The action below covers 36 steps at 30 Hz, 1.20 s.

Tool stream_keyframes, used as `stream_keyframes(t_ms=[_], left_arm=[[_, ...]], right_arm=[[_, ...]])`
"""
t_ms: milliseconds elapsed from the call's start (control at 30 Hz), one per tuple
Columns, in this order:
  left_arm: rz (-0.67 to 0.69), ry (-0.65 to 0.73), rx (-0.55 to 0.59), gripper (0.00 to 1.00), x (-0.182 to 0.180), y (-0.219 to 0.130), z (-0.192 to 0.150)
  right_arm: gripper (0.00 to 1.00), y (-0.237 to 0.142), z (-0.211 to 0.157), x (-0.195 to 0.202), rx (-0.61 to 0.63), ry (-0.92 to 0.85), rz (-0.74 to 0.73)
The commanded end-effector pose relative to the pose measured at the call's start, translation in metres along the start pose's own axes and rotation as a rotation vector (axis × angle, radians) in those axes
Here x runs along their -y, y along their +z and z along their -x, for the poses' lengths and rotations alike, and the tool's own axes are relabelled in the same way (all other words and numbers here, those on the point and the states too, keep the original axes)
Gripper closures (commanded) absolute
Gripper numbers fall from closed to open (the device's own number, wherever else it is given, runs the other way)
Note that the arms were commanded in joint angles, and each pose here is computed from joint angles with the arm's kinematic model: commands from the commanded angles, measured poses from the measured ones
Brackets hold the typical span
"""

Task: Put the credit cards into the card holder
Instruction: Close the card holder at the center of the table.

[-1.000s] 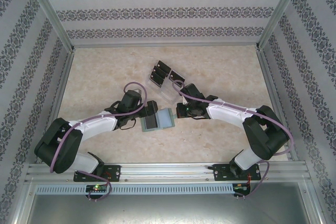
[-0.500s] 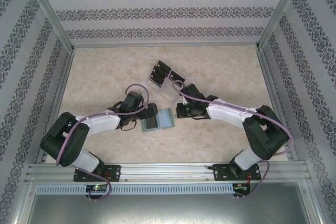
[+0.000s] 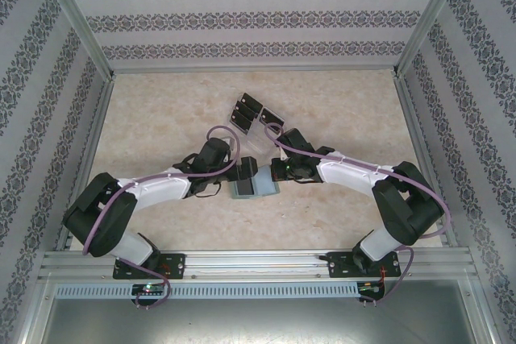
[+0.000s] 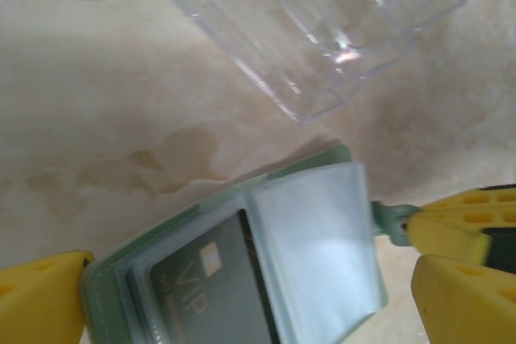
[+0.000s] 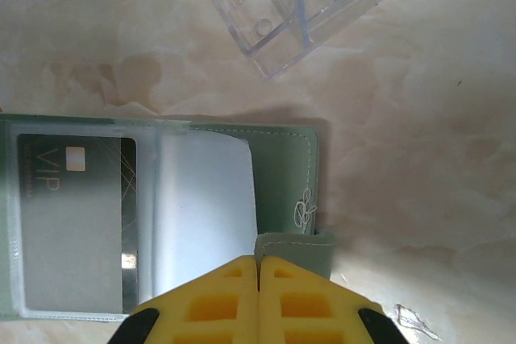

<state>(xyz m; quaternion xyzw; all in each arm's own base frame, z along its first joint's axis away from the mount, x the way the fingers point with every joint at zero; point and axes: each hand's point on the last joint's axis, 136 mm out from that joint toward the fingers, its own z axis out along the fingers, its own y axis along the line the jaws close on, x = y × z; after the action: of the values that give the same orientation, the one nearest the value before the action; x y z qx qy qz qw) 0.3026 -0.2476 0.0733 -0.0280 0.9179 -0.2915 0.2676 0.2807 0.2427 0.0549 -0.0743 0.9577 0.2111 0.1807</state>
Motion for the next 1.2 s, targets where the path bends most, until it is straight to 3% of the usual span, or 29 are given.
stream_keyframes(t_ms=[0, 333, 600, 633, 700, 833, 1033, 1167], left_arm=[[-0.107, -0.003, 0.041, 0.0, 0.035, -0.004, 0.011], [-0.248, 0.001, 0.078, 0.0, 0.099, 0.007, 0.01], [-0.291, -0.011, 0.064, 0.0, 0.121, 0.033, -0.002], [-0.294, -0.015, 0.059, 0.0, 0.123, 0.036, -0.004], [-0.289, -0.016, 0.05, 0.0, 0.124, 0.042, -0.009], [-0.239, -0.014, 0.025, 0.0, 0.114, 0.053, -0.02], [-0.21, -0.035, 0.039, 0.0, 0.103, 0.058, -0.024], [-0.194, -0.027, 0.056, 0.0, 0.104, 0.053, -0.018]], right_arm=[[1.0, 0.005, -0.004, -0.005, -0.012, 0.011, 0.02], [1.0, -0.004, -0.006, 0.016, 0.011, 0.061, -0.004], [1.0, -0.015, -0.011, 0.041, 0.028, 0.139, -0.011], [0.96, -0.015, -0.012, 0.045, 0.03, 0.15, -0.016], [0.75, -0.018, -0.014, 0.052, 0.038, 0.178, -0.019], [0.63, -0.031, -0.017, 0.057, 0.058, 0.195, -0.014], [0.58, -0.047, -0.02, 0.051, 0.079, 0.211, 0.023], [0.63, -0.048, -0.027, 0.037, 0.073, 0.231, 0.092]])
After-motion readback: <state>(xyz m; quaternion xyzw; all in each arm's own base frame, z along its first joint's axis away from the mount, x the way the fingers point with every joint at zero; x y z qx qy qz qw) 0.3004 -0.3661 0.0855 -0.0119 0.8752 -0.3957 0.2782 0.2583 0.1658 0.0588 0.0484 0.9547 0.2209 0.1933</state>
